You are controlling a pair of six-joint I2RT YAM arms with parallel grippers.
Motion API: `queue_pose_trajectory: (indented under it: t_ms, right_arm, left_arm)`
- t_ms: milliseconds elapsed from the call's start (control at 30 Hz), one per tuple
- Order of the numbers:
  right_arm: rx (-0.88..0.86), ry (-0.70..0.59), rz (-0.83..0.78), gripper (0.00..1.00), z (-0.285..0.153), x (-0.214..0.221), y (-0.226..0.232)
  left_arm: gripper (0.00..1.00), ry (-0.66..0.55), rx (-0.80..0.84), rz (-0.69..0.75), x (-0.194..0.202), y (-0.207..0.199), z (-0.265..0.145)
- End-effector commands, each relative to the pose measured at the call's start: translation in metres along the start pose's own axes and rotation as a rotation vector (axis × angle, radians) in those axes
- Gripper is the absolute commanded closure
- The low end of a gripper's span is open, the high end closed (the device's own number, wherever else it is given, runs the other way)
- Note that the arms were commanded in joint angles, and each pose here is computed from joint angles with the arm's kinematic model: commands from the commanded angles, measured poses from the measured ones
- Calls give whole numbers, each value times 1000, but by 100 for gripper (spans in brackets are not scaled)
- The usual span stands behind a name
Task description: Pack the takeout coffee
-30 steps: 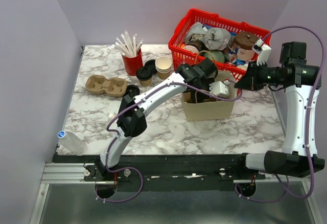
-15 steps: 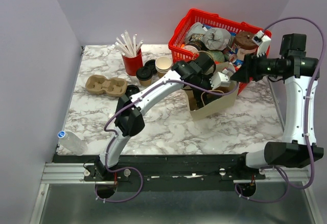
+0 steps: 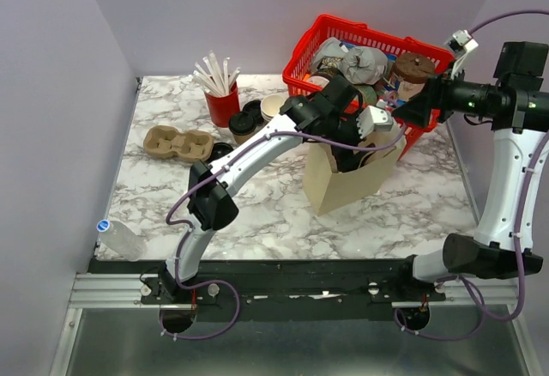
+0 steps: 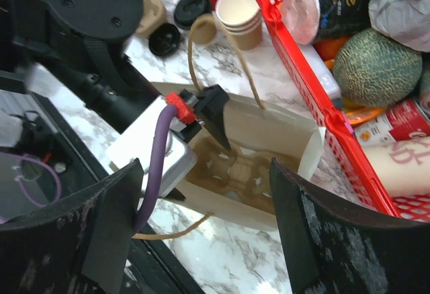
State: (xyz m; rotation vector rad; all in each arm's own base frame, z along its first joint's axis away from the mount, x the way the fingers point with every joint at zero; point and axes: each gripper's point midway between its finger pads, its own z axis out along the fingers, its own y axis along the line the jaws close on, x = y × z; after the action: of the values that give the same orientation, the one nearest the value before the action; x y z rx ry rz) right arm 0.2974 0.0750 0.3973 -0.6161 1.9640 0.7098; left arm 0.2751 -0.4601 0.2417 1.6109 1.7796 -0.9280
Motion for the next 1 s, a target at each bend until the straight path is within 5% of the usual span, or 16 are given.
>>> queue_pose_trajectory:
  t_ms: [0,100,300,567,767,967]
  right_arm:
    - [-42,-54,98,17,-17,-7,1]
    - [-29,-138,105,17,-24,-27,-11]
    - [123,-17,41,19,-7,24,-63]
    - [-123,66,-349,17,-13,77,-10]
    - [-188,56,-503,12,-9,96,16]
    - [-253,48,-552,14,-1,99,33]
  left_arm:
    - [9,-342,13,68,-95,-12,-60]
    - [9,-518,16,65,-139,-19,-92]
    - [8,-802,-27,63,-204,-24,-172]
    - [5,-678,-158,20,-144,1,-200]
    - [5,-532,-88,-10,-93,3,-175]
    - [7,-504,-63,-27,-85,19,-149]
